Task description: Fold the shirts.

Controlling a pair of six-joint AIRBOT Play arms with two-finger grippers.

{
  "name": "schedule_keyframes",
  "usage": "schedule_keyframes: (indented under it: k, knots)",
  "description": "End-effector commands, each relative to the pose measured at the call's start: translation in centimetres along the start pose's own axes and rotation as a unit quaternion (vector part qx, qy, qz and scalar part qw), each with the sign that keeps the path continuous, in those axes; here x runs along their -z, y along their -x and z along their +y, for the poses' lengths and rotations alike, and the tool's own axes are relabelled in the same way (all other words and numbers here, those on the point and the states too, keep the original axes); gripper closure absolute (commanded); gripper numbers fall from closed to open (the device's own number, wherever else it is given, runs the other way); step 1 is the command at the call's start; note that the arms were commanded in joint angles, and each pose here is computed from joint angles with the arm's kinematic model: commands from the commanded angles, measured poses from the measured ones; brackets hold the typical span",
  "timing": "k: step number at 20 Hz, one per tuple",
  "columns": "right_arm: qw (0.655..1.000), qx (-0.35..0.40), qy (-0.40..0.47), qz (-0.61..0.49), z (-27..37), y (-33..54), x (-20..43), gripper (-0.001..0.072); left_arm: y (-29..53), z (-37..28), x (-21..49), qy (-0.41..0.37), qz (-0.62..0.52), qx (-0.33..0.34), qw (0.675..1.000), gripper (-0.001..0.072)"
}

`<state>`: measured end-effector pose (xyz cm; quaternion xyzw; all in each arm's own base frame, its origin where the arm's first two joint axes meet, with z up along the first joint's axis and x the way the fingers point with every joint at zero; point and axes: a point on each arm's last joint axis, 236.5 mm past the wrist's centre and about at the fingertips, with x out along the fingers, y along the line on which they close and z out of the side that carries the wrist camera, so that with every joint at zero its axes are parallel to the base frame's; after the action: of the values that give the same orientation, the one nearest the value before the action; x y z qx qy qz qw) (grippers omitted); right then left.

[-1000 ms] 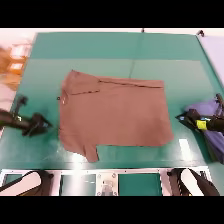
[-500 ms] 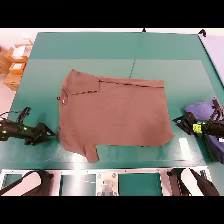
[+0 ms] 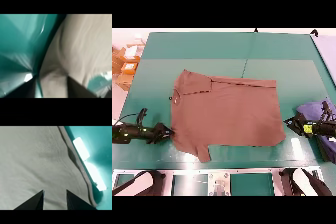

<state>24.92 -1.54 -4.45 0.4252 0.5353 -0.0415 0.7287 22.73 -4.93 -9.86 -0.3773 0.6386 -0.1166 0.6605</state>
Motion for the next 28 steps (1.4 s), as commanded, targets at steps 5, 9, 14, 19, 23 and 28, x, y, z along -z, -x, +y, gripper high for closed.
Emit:
schedule_keyframes:
  k: [5,9,14,19,23,28]
  knots:
    - [1.0,0.012,-0.011,0.005,-0.6,0.0,0.2,0.026,0.9,-5.7,-0.9,-0.083,0.009,0.061,0.995,0.0682]
    - [0.993,0.071,-0.061,0.07,-3.4,0.4,3.5,0.026,3.5,-4.9,-1.7,-0.084,0.031,0.0,0.996,0.0682]
    - [0.983,0.081,-0.115,0.12,-5.4,-1.8,7.8,0.026,3.8,-4.6,-3.1,-0.085,0.006,-0.013,0.996,0.0682]
    - [0.987,0.014,-0.132,0.088,-4.3,-5.1,6.9,0.0347,3.8,-5.8,-3.8,-0.082,-0.012,0.01,0.997,0.0682]
    - [0.984,-0.146,-0.083,0.053,3.5,-3.6,3.0,0.0696,6.6,-11.7,-5.7,-0.12,-0.056,0.089,0.987,0.0683]
    - [0.945,-0.294,0.107,-0.101,20.0,13.4,-7.0,0.0697,24.7,-29.8,-5.9,-0.34,-0.295,0.137,0.883,0.0683]
